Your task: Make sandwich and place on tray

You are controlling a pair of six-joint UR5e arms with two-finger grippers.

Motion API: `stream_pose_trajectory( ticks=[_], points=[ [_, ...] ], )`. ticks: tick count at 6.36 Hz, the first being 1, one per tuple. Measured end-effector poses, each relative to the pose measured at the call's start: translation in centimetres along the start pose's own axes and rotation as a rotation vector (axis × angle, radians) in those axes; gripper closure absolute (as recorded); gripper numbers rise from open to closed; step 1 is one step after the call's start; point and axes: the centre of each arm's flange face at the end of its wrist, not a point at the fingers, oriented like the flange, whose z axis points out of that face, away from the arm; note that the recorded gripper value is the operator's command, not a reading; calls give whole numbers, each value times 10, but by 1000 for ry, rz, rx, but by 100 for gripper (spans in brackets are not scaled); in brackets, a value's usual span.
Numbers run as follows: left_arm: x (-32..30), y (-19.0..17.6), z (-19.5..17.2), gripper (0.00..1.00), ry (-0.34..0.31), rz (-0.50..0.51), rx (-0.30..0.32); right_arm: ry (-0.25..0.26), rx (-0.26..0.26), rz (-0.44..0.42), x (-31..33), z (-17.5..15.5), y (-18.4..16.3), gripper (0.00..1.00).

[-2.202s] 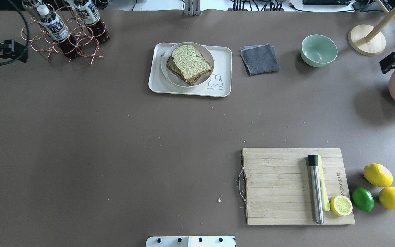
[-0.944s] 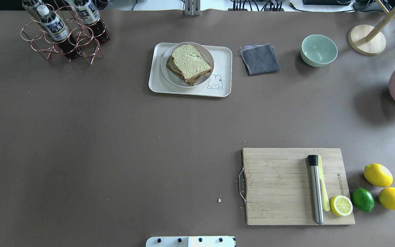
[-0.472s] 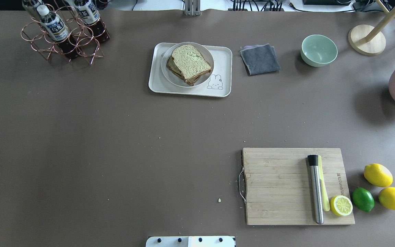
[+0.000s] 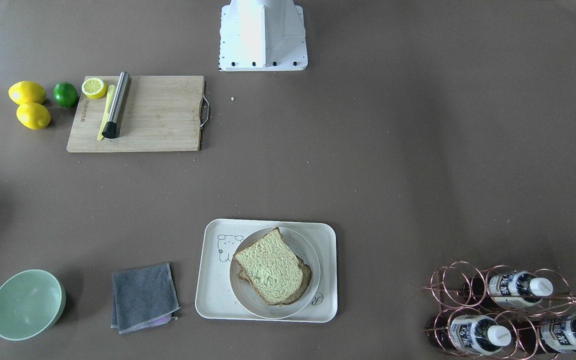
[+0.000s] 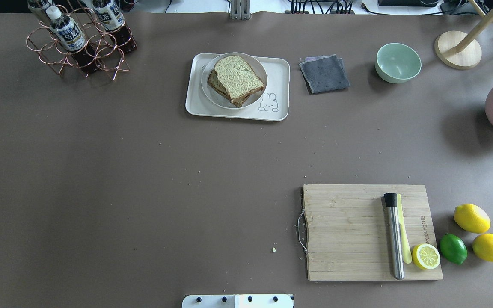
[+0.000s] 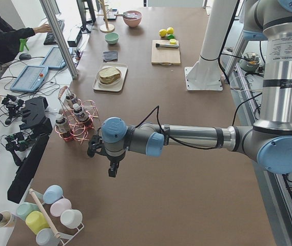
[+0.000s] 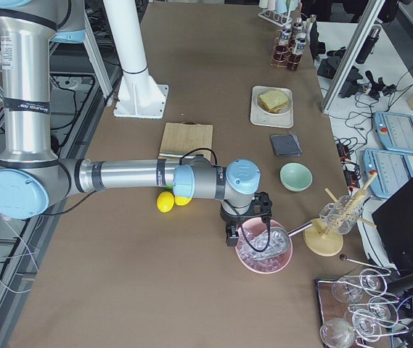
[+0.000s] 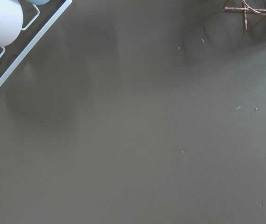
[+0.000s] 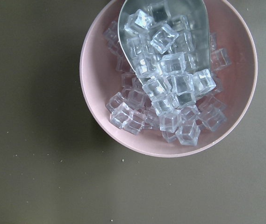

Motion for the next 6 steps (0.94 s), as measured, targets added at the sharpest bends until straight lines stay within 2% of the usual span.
stream_pose_trajectory(
  ticks=[2,6],
  points=[
    [1,0,0,2,0,2,1,18,9,-6,4,2,-1,0],
    [1,-1,0,2,-4,3,1,23,13,-8,7,5,-5,0]
  ],
)
